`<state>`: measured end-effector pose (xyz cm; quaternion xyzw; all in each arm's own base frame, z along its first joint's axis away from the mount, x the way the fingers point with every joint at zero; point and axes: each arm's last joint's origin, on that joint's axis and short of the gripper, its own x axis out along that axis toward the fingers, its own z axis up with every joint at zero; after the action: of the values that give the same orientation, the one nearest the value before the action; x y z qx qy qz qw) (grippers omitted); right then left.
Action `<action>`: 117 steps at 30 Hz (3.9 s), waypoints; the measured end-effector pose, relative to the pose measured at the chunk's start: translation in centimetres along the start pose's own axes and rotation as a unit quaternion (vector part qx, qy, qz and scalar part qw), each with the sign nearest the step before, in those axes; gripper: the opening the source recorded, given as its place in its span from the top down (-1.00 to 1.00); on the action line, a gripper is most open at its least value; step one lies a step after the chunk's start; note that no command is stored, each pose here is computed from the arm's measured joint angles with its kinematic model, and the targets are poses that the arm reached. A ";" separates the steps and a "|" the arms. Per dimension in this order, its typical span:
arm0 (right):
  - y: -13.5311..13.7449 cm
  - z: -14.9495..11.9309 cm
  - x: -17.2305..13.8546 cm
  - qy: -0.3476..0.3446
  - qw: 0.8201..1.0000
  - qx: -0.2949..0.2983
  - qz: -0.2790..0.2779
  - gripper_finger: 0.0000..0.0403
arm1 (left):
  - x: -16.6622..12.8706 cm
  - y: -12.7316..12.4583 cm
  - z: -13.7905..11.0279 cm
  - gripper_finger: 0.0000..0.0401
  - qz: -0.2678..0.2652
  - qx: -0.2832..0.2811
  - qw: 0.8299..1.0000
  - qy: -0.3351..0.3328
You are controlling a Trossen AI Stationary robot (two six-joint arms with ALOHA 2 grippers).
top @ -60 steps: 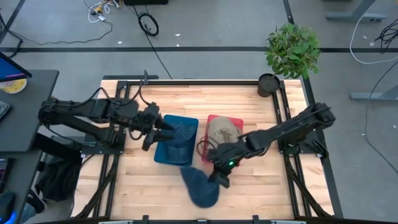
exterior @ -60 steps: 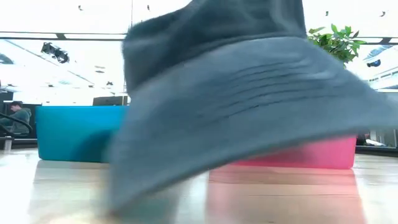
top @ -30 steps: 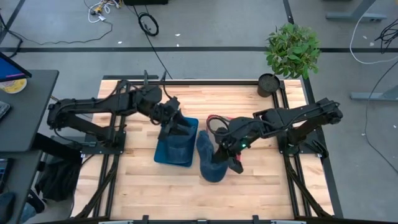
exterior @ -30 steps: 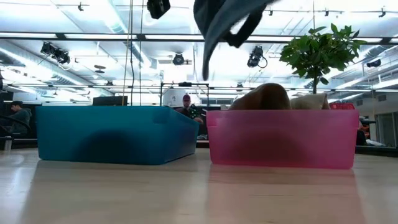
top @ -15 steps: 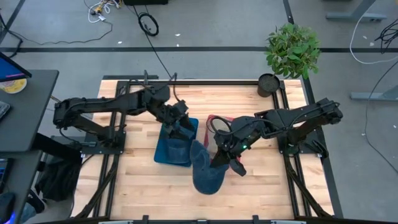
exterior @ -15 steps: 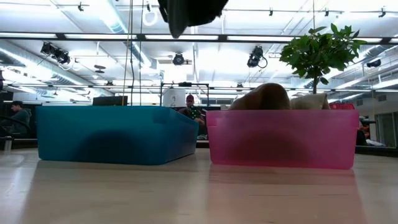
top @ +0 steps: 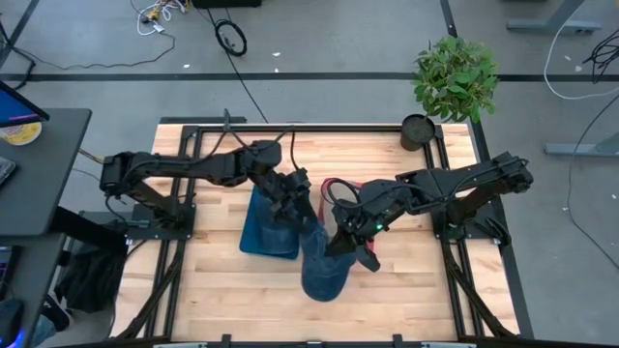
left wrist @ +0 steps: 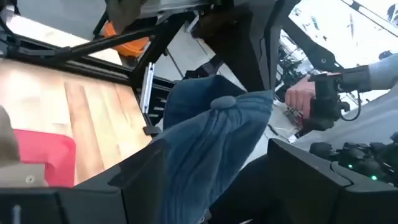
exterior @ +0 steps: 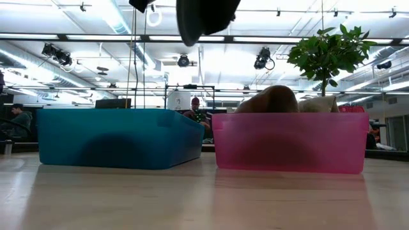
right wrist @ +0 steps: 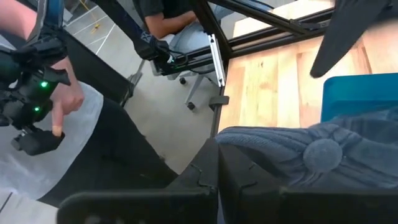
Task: Pick & Place hat
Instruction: Put the blue cap into the blue bin
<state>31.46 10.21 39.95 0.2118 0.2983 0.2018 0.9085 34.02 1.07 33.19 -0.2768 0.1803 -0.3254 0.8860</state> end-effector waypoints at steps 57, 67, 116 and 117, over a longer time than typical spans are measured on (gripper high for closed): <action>-3.2 0.2 -1.0 0.018 0.995 -0.018 -0.099 0.65 | 2.4 -0.1 -2.7 0.97 -0.063 0.016 0.993 0.098; -4.4 -1.5 -5.1 0.120 0.980 -0.046 -0.152 -0.01 | 1.6 -0.6 -2.5 0.97 -0.058 -0.069 0.990 0.107; -6.4 1.4 -7.7 -0.033 0.944 -0.076 -0.319 0.02 | -9.6 0.2 -3.1 0.98 0.051 -0.004 0.988 0.142; -6.5 1.4 -7.8 -0.035 0.943 -0.076 -0.321 0.02 | -9.6 0.5 -3.3 0.98 0.053 -0.011 0.988 0.148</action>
<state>28.18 0.59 41.24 0.0421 0.3021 -0.0857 0.9485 25.71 6.68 31.66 -0.2254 0.3272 -0.3131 0.8626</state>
